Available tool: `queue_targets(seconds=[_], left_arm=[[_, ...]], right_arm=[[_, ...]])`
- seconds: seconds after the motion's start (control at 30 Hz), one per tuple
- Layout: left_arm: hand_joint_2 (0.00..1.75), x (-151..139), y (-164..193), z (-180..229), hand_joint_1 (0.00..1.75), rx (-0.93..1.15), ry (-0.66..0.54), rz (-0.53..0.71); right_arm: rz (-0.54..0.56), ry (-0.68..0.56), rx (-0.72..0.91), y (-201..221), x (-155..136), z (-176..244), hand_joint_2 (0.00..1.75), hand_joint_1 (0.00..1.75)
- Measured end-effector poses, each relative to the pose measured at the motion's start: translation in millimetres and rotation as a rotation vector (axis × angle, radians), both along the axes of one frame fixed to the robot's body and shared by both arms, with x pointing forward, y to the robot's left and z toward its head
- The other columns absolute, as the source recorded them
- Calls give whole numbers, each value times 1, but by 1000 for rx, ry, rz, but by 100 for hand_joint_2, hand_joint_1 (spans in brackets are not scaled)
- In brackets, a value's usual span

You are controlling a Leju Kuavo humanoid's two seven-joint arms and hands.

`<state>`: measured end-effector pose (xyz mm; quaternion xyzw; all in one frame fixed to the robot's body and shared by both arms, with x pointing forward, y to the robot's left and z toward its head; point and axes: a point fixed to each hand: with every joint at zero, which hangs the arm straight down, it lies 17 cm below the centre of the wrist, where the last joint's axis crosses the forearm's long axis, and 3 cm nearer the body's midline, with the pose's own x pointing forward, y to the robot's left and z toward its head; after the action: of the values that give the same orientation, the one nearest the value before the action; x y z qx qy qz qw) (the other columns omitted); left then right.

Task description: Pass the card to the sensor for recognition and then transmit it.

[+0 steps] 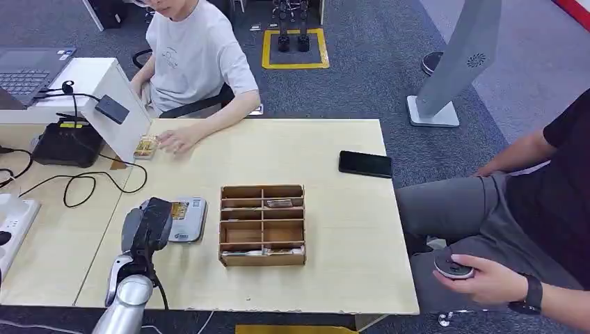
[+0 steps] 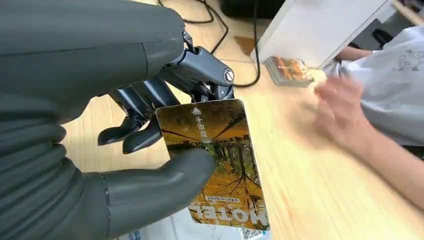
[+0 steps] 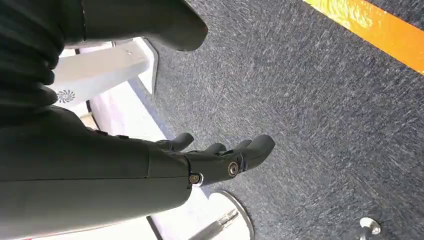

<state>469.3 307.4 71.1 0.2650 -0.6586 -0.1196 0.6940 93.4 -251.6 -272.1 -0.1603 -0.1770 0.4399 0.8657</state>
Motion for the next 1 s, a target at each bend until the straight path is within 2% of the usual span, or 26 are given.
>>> queue_targets(seconds=[0.37, 1.0], left_arm=[[175, 7, -13, -12, 175, -27, 10, 31], [175, 6, 9, -25, 175, 81, 8, 121]], right_arm=[[11, 0, -2, 0, 1, 0, 175, 0], [28, 10, 3, 3, 0, 0, 175, 0]])
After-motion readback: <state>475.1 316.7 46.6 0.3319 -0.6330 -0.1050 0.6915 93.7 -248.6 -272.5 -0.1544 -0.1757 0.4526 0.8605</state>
